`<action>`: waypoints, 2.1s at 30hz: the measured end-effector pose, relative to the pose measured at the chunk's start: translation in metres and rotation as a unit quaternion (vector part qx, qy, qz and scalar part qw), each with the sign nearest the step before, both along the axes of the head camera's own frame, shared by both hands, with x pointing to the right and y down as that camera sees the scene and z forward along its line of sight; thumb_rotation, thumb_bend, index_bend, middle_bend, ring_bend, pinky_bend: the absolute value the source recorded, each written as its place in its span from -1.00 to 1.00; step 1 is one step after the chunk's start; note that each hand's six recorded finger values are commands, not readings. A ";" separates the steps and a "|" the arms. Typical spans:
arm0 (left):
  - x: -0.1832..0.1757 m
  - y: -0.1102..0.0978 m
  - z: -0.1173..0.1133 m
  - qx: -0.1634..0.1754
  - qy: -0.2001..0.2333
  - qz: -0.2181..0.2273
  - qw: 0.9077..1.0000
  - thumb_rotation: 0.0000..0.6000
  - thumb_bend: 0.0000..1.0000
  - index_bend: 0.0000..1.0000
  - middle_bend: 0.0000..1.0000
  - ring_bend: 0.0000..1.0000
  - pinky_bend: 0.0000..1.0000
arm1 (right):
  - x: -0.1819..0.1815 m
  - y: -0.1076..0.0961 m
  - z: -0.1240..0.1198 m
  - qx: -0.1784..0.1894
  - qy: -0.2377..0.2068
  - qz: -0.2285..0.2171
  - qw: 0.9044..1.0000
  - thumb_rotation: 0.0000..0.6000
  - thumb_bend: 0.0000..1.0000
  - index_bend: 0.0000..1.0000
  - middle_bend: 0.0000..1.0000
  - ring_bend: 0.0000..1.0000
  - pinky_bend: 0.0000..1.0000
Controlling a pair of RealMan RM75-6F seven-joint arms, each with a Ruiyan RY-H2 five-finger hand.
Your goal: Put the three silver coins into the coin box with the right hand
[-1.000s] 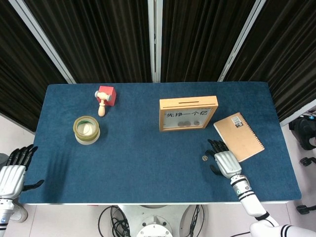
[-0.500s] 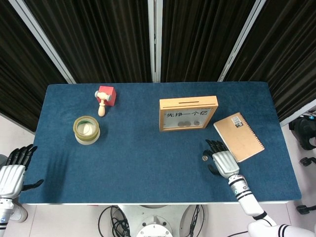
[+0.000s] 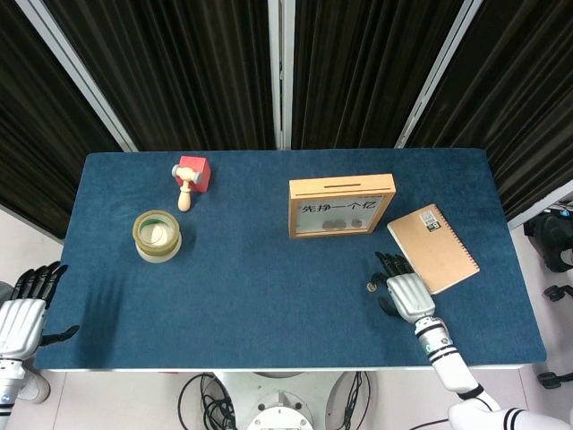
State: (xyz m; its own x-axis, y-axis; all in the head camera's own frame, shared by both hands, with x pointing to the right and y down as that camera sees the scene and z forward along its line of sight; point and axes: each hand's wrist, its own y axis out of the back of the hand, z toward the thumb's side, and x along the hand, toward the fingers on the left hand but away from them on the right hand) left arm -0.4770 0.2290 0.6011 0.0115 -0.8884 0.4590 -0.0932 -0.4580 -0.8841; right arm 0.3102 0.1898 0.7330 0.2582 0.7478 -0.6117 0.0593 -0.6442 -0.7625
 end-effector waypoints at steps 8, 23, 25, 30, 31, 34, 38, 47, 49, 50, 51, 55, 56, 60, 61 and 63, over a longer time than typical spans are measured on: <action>0.000 -0.001 0.000 0.000 -0.001 0.000 1.000 1.00 -1.00 -0.88 -0.98 -1.00 -1.00 | -0.003 -0.002 0.002 -0.002 0.001 -0.005 1.000 1.00 -0.29 -0.21 -1.00 -1.00 -1.00; -0.002 -0.001 0.001 -0.002 -0.001 -0.002 1.000 1.00 -1.00 -0.88 -0.98 -1.00 -1.00 | -0.006 -0.001 0.007 -0.009 0.005 -0.009 1.000 1.00 -0.29 -0.21 -1.00 -1.00 -1.00; -0.002 -0.001 0.002 -0.003 -0.001 -0.002 1.000 1.00 -1.00 -0.88 -0.98 -1.00 -1.00 | -0.007 -0.001 0.007 -0.007 0.004 -0.009 1.000 1.00 -0.29 -0.19 -1.00 -1.00 -1.00; -0.002 -0.002 0.003 -0.003 0.000 -0.002 1.000 1.00 -1.00 -0.88 -0.98 -1.00 -1.00 | -0.006 -0.002 0.008 -0.003 0.007 -0.009 1.000 1.00 -0.28 -0.10 -1.00 -1.00 -1.00; -0.003 -0.002 0.003 -0.004 0.000 -0.002 1.000 1.00 -1.00 -0.88 -0.98 -1.00 -1.00 | -0.006 -0.003 0.008 -0.002 0.007 -0.008 1.000 1.00 -0.28 -0.08 -1.00 -1.00 -1.00; -0.003 -0.002 0.004 -0.004 0.000 -0.002 1.000 1.00 -1.00 -0.88 -0.98 -1.00 -1.00 | -0.005 -0.003 0.009 0.001 0.009 -0.007 1.000 1.00 -0.27 -0.03 -1.00 -1.00 -1.00; -0.003 -0.001 0.004 -0.006 -0.001 -0.002 1.000 1.00 -1.00 -0.88 -0.98 -1.00 -1.00 | -0.005 -0.004 0.011 0.002 0.011 -0.006 1.000 1.00 -0.27 0.02 -1.00 -1.00 -1.00; -0.004 -0.001 0.007 -0.010 -0.001 -0.003 1.000 1.00 -1.00 -0.88 -0.98 -1.00 -1.00 | -0.006 -0.007 0.013 0.009 0.014 -0.004 1.000 1.00 -0.24 0.10 -1.00 -1.00 -1.00; -0.005 -0.001 0.008 -0.010 -0.001 -0.003 1.000 1.00 -1.00 -0.88 -0.98 -1.00 -1.00 | -0.006 -0.008 0.014 0.011 0.016 -0.005 1.000 1.00 -0.24 0.11 -1.00 -1.00 -1.00; -0.005 -0.001 0.008 -0.011 -0.001 -0.003 1.000 1.00 -1.00 -0.88 -0.98 -1.00 -1.00 | -0.007 -0.009 0.014 0.013 0.016 -0.005 1.000 1.00 -0.24 0.12 -1.00 -1.00 -1.00; -0.005 -0.001 0.008 -0.011 -0.001 -0.003 1.000 1.00 -1.00 -0.88 -0.98 -1.00 -1.00 | -0.007 -0.009 0.014 0.014 0.016 -0.005 1.000 1.00 -0.24 0.12 -1.00 -1.00 -1.00; -0.006 -0.002 0.009 -0.012 0.000 -0.004 1.000 1.00 -1.00 -0.88 -0.98 -1.00 -1.00 | -0.009 -0.012 0.014 0.018 0.018 -0.008 1.000 1.00 -0.24 0.13 -1.00 -1.00 -1.00; -0.006 -0.002 0.010 -0.012 0.000 -0.005 1.000 1.00 -1.00 -0.88 -0.98 -1.00 -1.00 | -0.009 -0.012 0.014 0.019 0.019 -0.010 1.000 1.00 -0.24 0.13 -1.00 -1.00 -1.00; -0.008 -0.002 0.010 -0.012 0.000 -0.006 1.000 1.00 -1.00 -0.88 -0.98 -1.00 -1.00 | -0.010 -0.013 0.014 0.020 0.018 -0.013 1.000 1.00 -0.25 0.07 -1.00 -1.00 -1.00; -0.008 -0.002 0.010 -0.012 0.000 -0.006 1.000 1.00 -1.00 -0.88 -0.98 -1.00 -1.00 | -0.009 -0.013 0.013 0.020 0.018 -0.013 1.000 1.00 -0.25 0.05 -1.00 -1.00 -1.00; -0.007 -0.002 0.010 -0.012 0.001 -0.006 1.000 1.00 -1.00 -0.88 -0.98 -1.00 -1.00 | -0.009 -0.014 0.012 0.021 0.017 -0.013 1.000 1.00 -0.25 0.00 -1.00 -1.00 -1.00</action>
State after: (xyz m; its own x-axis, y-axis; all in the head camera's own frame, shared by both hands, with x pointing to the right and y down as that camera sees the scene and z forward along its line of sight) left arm -0.4845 0.2269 0.6108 0.0022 -0.8775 0.4796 -0.0996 -0.4774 -0.8730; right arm 0.3011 0.1763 0.7453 0.2578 0.7661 -0.5887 0.0169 -0.6128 -0.7900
